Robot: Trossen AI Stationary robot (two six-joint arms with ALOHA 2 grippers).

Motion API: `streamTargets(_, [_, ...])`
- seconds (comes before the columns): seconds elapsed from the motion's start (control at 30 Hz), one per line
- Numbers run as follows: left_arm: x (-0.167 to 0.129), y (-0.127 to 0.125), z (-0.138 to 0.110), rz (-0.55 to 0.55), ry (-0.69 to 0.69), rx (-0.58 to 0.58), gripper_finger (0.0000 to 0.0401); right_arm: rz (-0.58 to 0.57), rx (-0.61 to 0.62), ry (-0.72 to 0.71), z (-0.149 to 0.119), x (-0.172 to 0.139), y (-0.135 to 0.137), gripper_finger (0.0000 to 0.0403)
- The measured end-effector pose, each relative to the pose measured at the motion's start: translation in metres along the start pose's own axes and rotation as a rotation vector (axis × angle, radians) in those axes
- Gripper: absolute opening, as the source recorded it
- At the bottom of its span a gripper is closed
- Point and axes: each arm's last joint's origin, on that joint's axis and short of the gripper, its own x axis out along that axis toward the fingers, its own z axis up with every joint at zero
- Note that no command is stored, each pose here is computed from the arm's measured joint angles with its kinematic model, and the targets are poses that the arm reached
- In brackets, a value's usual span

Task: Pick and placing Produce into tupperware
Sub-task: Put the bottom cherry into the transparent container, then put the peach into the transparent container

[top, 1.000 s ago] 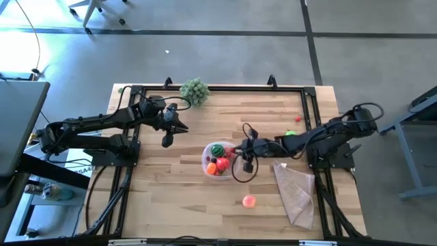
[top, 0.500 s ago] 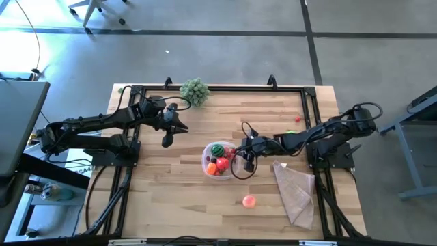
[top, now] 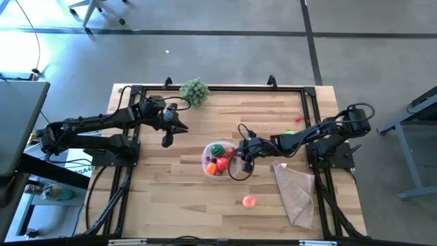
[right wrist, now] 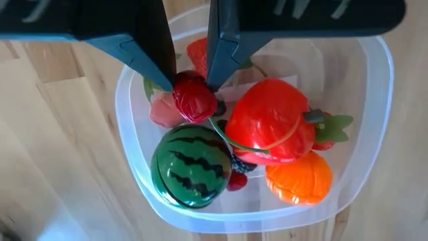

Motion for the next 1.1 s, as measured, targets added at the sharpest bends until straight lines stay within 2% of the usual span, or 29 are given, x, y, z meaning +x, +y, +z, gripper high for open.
streamTargets(0.17, [0.000, 0.000, 0.000, 0.000, 0.000, 0.000, 0.0051, 0.014, -0.006, 0.003, 0.000, 0.000, 0.000, 0.0065])
streamTargets(0.53, [0.000, 0.000, 0.000, 0.000, 0.000, 0.000, 0.0051, -0.001, 0.003, 0.000, 0.000, 0.000, -0.001, 0.0107])
streamTargets(0.83, [0.000, 0.000, 0.000, 0.000, 0.000, 0.000, 0.0051, -0.005, -0.009, -0.015, 0.002, 0.001, -0.003, 0.0110])
streamTargets(0.97, [0.000, 0.000, 0.000, 0.000, 0.000, 0.000, 0.0051, 0.055, -0.033, -0.066, 0.010, -0.005, -0.002, 0.0110])
streamTargets(1.1, [0.000, 0.000, 0.000, 0.000, 0.000, 0.000, 0.0051, 0.137, -0.012, -0.089, 0.019, -0.024, 0.000, 0.0110])
